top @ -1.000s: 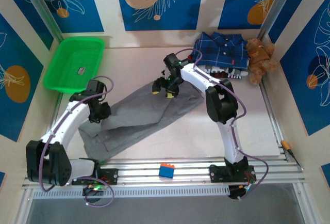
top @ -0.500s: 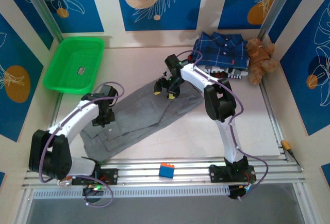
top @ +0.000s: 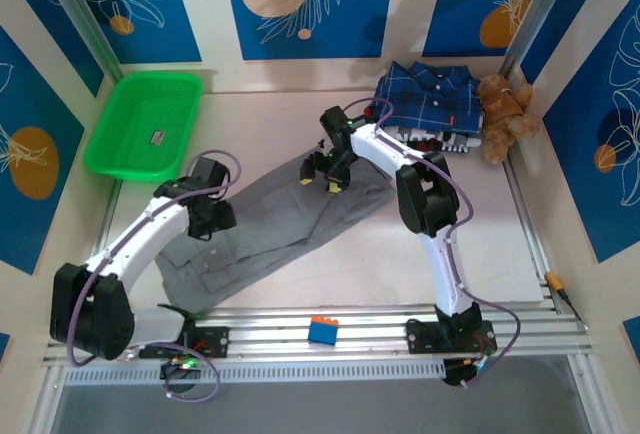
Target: Fold and stack the long sleeve shirts
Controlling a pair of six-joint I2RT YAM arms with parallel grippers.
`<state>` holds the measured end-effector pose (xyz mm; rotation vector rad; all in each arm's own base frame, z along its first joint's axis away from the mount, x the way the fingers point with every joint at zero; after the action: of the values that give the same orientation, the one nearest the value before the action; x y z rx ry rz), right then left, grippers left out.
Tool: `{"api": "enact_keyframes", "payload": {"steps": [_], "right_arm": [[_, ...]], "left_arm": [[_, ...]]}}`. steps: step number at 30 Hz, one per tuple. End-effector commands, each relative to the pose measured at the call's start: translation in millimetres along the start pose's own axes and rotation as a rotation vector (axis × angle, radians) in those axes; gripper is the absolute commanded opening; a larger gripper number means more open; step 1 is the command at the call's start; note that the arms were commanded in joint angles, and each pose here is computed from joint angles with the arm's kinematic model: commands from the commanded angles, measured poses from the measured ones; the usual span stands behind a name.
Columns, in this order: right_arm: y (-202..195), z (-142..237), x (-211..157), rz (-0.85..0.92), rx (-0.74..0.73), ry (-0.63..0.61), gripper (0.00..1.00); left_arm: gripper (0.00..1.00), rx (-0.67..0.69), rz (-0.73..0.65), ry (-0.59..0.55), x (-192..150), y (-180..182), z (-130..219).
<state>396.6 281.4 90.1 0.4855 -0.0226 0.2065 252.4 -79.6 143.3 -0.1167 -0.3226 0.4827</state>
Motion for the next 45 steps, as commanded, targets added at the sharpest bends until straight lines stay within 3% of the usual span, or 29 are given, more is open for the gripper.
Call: {"api": "enact_keyframes", "payload": {"steps": [1, 4, 10, 15, 24, 28, 31, 34, 45], "right_arm": [[9.0, 32.7, -4.3, 0.0, -0.006, -0.055, 0.74], [6.2, 39.1, -9.6, -0.017, -0.031, -0.07, 0.74], [-11.2, 39.4, -14.3, -0.079, -0.126, -0.095, 0.72], [-21.8, 30.3, -5.0, -0.106, -0.158, -0.112, 0.71], [-36.4, 19.9, 17.2, -0.142, -0.191, -0.142, 0.71], [-33.5, 21.9, 20.7, -0.116, -0.181, -0.154, 0.71], [-33.8, 23.2, 18.9, -0.11, -0.173, -0.153, 0.71], [-36.5, 23.2, 15.9, -0.116, -0.169, -0.15, 0.71], [-36.8, 23.5, 11.5, -0.101, -0.145, -0.139, 0.71]], "left_arm": [[0.48, -0.193, -0.042, 0.046, -9.1, -51.0, 6.3], [0.43, -0.135, -0.016, 0.096, -23.4, -47.6, -16.2], [0.36, 0.099, 0.053, 0.1, -33.0, 1.9, -55.8], [0.36, 0.217, 0.072, 0.071, -31.8, 33.8, -60.0], [0.4, 0.265, 0.14, 0.015, -21.2, 61.1, -42.4], [0.57, 0.191, 0.182, -0.025, -9.4, 59.6, -17.8], [0.69, 0.11, 0.213, 0.025, -10.5, 55.1, -11.7], [0.7, 0.062, 0.202, 0.062, -10.9, 47.9, -11.8], [0.62, 0.15, 0.228, 0.095, -1.0, 68.6, -45.4]]}}
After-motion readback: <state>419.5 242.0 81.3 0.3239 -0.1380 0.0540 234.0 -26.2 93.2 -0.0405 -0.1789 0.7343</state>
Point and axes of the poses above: each hand's point on the last joint's axis, 136 mm out from that joint toward the fingers, its own z axis back along the fingers, its own y axis along the line the jaws close on, x = y × z, the point moved 4 cm from there along z, back along the fingers, and after that the axes turned 13 degrees about z, right-handed, at the moved point
